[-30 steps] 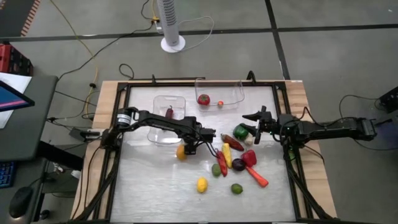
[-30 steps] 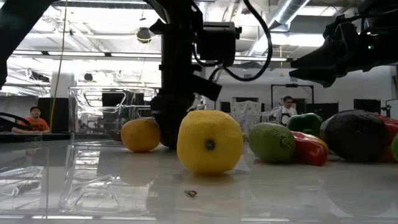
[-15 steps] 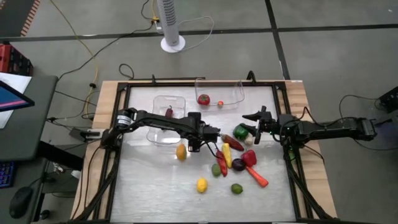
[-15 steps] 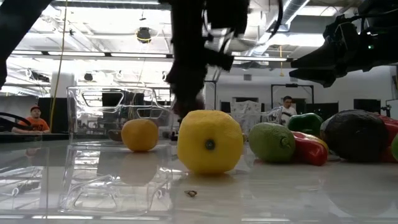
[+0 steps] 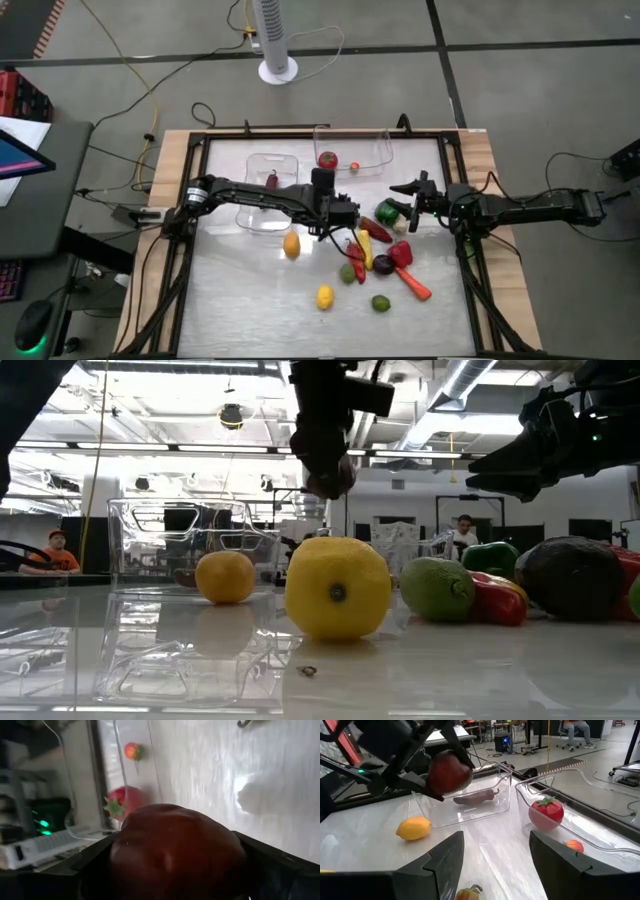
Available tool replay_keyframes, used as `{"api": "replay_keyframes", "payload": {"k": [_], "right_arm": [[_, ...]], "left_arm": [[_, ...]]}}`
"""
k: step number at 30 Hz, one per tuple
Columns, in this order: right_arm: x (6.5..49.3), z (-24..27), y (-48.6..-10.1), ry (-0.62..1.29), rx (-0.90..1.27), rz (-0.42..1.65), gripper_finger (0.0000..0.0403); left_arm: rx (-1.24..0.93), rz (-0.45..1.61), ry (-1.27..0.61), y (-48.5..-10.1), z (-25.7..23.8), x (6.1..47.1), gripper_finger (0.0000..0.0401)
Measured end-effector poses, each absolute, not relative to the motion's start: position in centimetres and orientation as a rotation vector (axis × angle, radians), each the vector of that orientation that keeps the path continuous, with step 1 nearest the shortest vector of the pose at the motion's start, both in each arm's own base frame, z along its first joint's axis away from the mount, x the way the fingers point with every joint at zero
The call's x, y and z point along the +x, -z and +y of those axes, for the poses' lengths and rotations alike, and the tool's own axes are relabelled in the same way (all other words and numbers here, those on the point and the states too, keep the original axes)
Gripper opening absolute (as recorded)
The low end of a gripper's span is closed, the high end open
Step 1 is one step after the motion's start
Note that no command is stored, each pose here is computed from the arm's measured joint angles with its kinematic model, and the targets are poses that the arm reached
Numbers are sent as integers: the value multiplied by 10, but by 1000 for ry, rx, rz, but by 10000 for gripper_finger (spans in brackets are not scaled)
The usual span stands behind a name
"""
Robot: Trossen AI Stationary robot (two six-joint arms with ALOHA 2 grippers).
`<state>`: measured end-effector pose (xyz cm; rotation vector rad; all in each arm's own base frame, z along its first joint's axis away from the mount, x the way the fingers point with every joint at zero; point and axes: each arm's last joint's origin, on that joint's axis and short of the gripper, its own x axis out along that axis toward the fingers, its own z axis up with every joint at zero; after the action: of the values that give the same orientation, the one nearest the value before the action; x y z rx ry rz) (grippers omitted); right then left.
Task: Sort produce into baskets
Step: Put the red apple into the right transparent bin
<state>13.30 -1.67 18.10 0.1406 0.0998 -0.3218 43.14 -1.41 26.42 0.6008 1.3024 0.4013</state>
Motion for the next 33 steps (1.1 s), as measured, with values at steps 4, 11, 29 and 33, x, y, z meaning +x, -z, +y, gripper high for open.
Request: {"api": "replay_keyframes", "payload": {"k": [4, 11, 29, 33], "right_arm": [[133, -17, -181, 322, 141, 100, 254], [133, -16, -180, 316, 145, 105, 254], [133, -16, -181, 315, 146, 100, 254], [133, -16, -183, 314, 148, 78, 254]], "left_arm": [[693, 1332, -432, -262, -15, 429, 326], [679, 1420, -482, -265, -3, 417, 325], [196, 782, -301, -280, 13, 342, 325], [80, 596, -405, -286, 27, 316, 325]]}}
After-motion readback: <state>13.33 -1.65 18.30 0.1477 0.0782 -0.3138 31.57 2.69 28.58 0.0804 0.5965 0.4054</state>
